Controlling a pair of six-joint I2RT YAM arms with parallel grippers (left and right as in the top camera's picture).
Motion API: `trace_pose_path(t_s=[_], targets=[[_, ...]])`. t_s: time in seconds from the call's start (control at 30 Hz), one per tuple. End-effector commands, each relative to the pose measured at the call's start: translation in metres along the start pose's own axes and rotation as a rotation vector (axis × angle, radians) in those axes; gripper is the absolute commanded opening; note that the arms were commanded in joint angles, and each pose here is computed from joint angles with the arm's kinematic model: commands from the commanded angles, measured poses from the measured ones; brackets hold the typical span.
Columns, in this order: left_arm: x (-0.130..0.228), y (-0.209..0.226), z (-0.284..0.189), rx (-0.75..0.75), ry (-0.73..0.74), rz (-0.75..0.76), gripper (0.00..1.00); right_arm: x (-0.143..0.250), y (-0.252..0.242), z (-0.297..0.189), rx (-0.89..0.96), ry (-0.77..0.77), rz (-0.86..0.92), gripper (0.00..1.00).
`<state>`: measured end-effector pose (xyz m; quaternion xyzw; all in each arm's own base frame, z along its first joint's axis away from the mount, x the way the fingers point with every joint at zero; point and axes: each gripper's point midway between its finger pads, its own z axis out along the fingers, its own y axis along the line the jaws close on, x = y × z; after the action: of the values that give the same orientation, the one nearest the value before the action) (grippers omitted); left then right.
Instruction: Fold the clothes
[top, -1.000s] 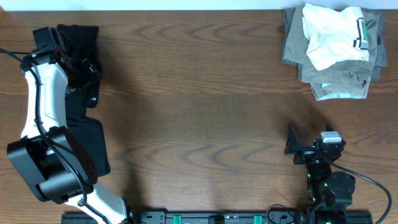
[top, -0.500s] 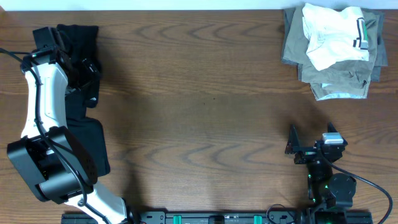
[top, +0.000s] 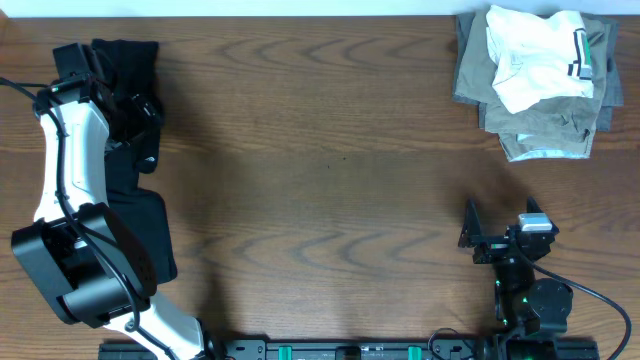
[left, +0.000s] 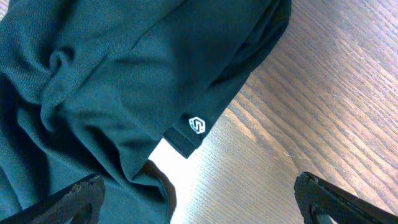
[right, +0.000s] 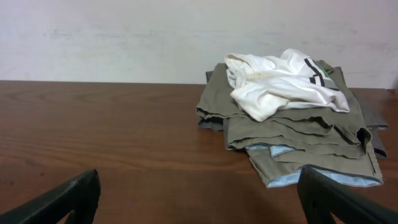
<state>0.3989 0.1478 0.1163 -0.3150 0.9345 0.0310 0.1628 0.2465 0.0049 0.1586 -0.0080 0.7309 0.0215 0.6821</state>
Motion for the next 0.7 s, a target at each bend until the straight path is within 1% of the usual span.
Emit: trace_pose_path(t_s=[0.0,0.23,0.37,0.5,0.57,0.67], targets=[[0.002,0.002,0.004,-0.011,0.009,-0.005,0.98,0.001,-0.005,0.0,0.021,0.0,0.014,1.0],[0.002,-0.002,-0.034,0.017,-0.041,0.002,0.98,0.001,-0.005,0.0,0.021,0.0,0.014,0.99],[-0.001,-0.02,-0.066,0.062,-0.123,0.037,0.98,0.001,-0.005,0.0,0.021,0.0,0.014,0.99],[-0.007,-0.046,-0.109,0.139,-0.256,0.082,0.98,0.001,-0.005,0.0,0.021,0.0,0.014,0.99],[-0.008,-0.063,-0.135,0.201,-0.344,0.131,0.98,0.001,-0.005,0.0,0.021,0.0,0.014,0.99],[0.003,-0.091,-0.163,0.304,-0.435,0.296,0.98,0.001,-0.005,0.0,0.021,0.0,0.014,0.99]])
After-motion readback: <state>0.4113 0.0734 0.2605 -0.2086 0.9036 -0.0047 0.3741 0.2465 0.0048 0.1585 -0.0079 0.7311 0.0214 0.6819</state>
